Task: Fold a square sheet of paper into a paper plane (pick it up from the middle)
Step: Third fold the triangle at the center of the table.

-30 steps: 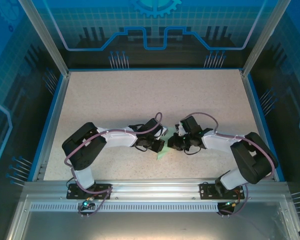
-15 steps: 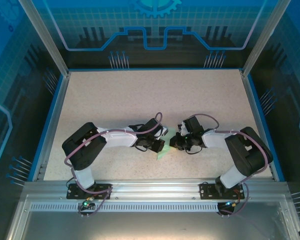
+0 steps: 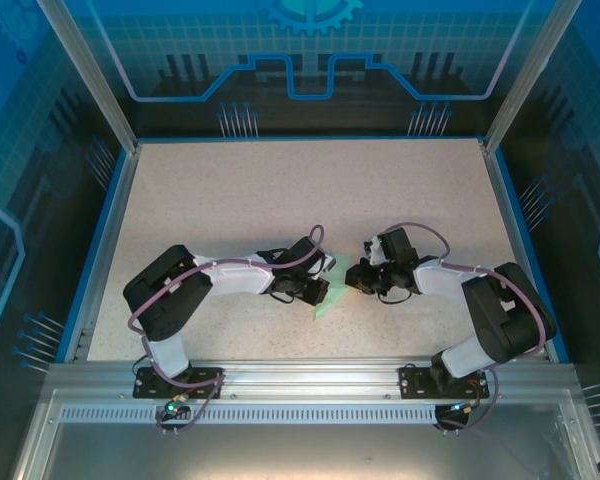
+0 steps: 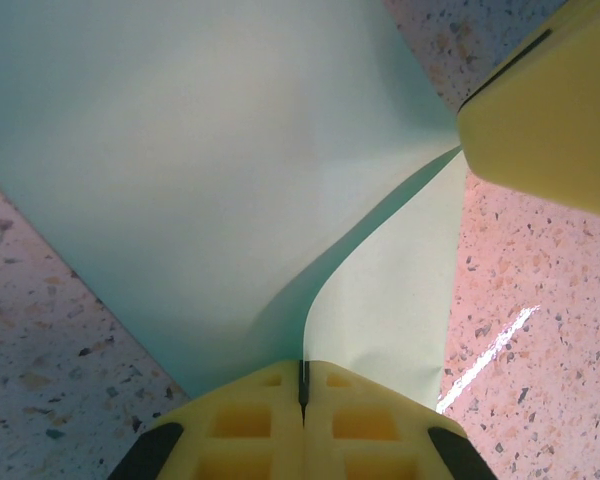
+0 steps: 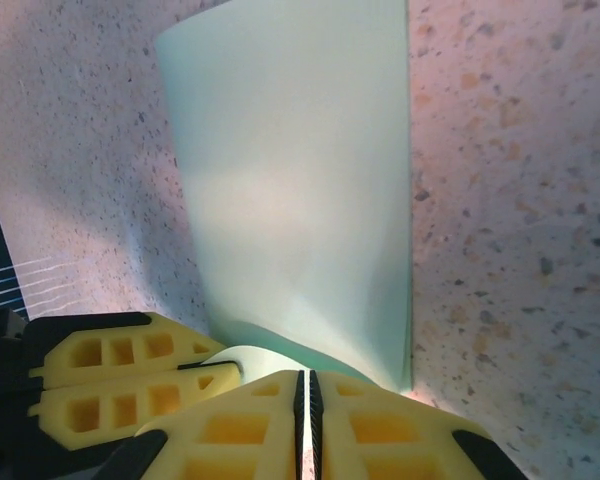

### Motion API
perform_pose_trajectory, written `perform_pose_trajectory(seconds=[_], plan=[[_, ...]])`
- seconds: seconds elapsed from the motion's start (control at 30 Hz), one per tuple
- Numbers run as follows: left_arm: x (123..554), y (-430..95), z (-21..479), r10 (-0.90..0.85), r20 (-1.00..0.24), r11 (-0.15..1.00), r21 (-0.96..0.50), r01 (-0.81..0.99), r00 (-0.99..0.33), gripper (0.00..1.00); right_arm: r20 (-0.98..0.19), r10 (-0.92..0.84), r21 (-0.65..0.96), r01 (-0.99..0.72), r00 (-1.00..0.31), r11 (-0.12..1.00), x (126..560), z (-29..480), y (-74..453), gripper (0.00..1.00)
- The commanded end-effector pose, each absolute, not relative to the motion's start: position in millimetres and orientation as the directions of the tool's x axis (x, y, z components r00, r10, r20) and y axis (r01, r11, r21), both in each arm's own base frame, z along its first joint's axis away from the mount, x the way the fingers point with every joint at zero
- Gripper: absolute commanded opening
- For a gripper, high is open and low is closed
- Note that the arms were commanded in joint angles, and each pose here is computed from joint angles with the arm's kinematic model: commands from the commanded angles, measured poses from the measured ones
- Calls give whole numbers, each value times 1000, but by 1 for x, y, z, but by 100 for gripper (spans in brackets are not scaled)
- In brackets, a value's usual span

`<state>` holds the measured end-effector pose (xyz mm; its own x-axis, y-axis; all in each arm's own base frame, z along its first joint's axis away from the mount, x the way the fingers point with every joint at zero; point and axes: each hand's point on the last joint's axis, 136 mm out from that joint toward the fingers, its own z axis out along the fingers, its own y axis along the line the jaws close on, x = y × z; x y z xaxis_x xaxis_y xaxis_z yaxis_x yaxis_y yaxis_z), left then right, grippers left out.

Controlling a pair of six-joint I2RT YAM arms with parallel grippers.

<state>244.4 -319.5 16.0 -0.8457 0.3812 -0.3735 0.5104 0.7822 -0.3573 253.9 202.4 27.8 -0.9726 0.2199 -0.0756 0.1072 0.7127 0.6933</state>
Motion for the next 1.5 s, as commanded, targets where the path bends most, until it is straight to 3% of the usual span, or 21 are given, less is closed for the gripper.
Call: perform_pose_trajectory(seconds=[0.0,0.23,0.53,0.87,1.3,1.47], plan=[[236,-310,11,376,-335,796,-360,486,-864,3,-41,215,681,130,-976,721,252,18,198,13],[236,-311,11,375,-334,797,-362,485,-865,3,6,238,608,193,-971,770,244,-12,184,12],[236,-310,13,366,-341,799,-362,480,-866,4,-75,195,731,79,-978,678,245,43,208,14],[237,-312,14,367,-342,796,-365,483,-865,5,-27,155,723,88,-988,685,244,24,226,13],[237,-311,12,371,-337,797,-362,483,-865,5,-53,127,714,51,-991,698,245,32,235,14],[238,-312,13,369,-338,797,-364,482,-866,6,-19,136,679,87,-991,729,245,11,231,13]])
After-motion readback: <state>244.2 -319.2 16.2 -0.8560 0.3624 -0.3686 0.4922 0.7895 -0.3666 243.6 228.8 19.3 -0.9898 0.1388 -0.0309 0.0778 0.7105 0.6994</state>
